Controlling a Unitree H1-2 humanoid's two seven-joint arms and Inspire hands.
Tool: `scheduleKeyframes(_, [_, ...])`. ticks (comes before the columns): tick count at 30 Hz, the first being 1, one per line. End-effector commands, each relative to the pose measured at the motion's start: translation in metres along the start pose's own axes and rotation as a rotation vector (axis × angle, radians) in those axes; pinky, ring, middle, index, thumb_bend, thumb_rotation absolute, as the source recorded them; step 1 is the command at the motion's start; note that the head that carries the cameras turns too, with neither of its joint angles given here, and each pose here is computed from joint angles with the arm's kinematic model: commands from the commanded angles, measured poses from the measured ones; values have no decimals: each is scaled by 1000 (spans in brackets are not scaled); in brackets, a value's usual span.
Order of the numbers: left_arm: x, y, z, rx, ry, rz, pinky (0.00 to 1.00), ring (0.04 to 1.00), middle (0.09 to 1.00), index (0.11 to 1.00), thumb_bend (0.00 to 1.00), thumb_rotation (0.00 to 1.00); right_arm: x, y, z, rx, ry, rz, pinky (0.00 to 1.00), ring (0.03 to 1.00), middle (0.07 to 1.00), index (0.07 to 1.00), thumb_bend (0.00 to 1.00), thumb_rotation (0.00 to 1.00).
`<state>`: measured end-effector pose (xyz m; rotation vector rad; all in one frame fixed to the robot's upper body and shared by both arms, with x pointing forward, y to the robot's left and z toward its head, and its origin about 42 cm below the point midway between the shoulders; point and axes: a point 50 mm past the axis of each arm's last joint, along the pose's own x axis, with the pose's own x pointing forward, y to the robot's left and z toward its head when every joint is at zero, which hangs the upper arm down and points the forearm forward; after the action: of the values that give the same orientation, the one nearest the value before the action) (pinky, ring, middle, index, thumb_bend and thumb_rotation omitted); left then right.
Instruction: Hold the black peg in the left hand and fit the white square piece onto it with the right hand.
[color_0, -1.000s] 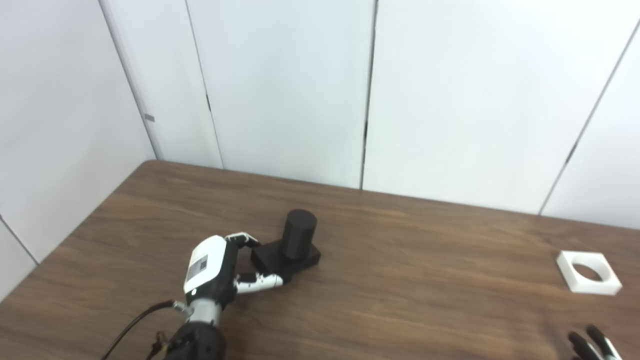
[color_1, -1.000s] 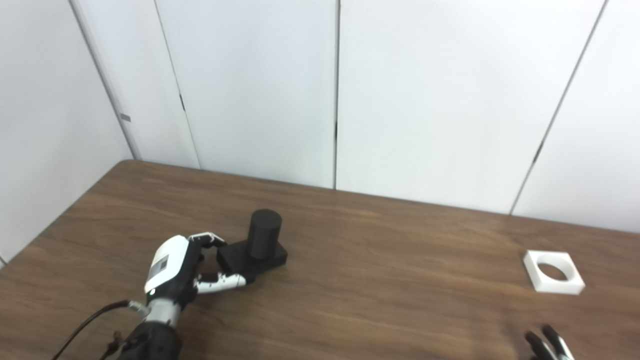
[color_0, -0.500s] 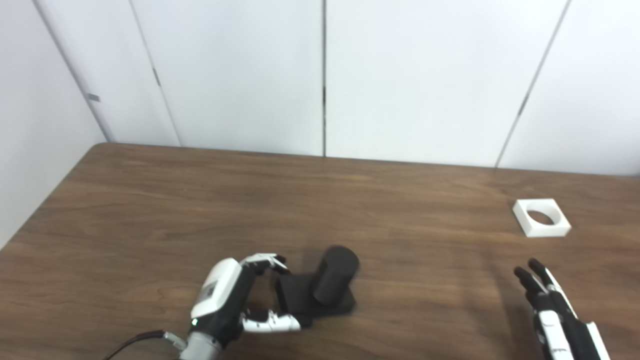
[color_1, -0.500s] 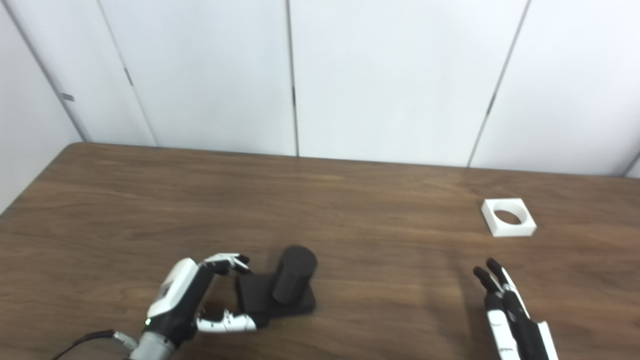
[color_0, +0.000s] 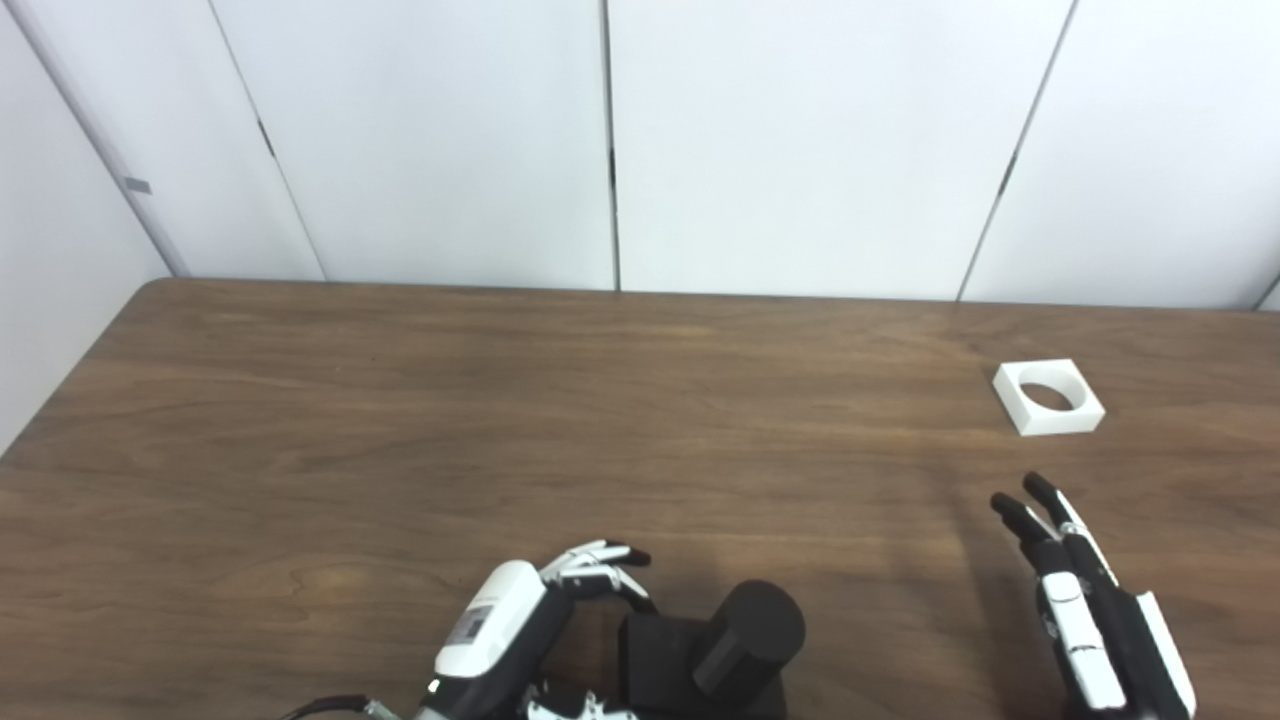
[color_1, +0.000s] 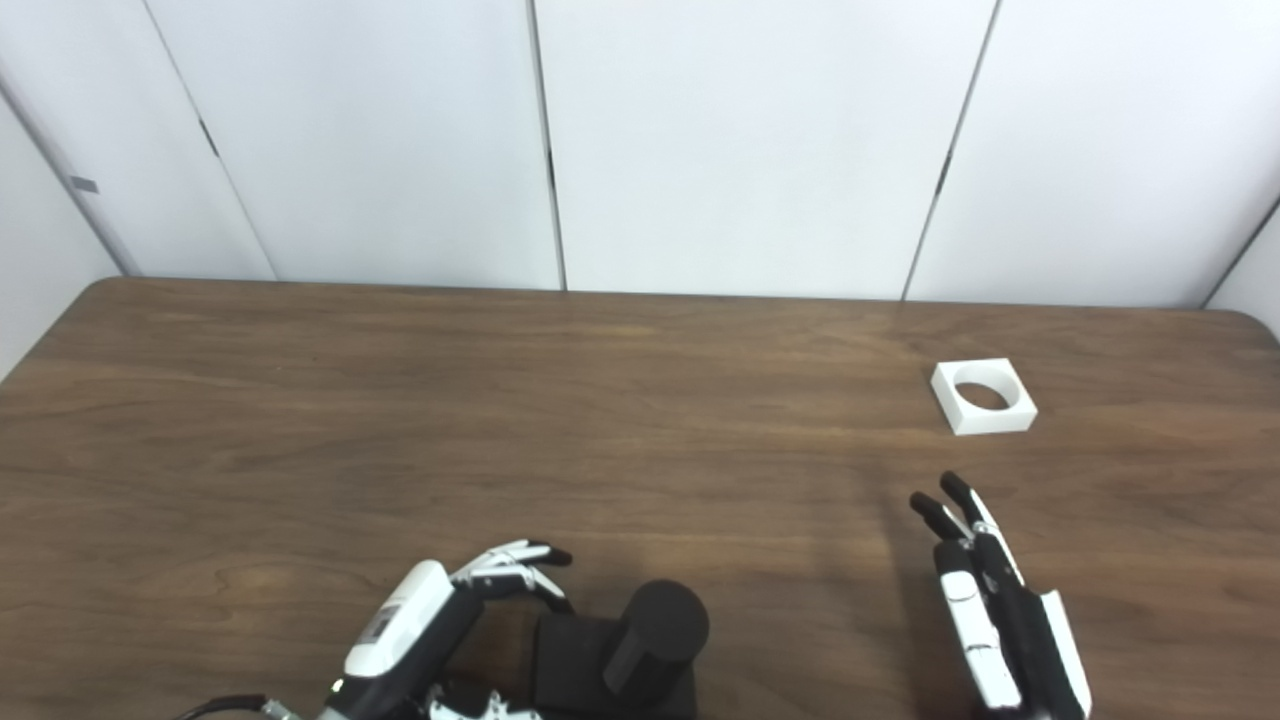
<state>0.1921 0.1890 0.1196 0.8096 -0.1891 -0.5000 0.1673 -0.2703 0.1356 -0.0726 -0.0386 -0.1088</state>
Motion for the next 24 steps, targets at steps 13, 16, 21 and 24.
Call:
scheduleKeyframes(13, [-8, -12, -19, 263, 124, -100, 877, 869, 800, 491, 507, 51, -2, 9, 12, 28, -51, -14, 1000, 929, 857, 935, 431, 830])
scheduleKeyframes(16, [-8, -11, -18, 306, 106, -85, 870, 857, 791, 491, 509, 51, -2, 9, 12, 29, -51, -14, 1000, 926, 859, 935, 440, 832])
scheduleKeyframes(21, [-9, -7, -22, 313, 102, -78, 867, 851, 785, 491, 511, 49, 0, 9, 17, 12, -55, 3, 1000, 932, 862, 924, 435, 780])
scheduleKeyframes(24, [-10, -6, -25, 308, 101, -76, 867, 850, 784, 491, 511, 49, 11, -2, 30, -100, -83, 52, 927, 905, 886, 896, 477, 580])
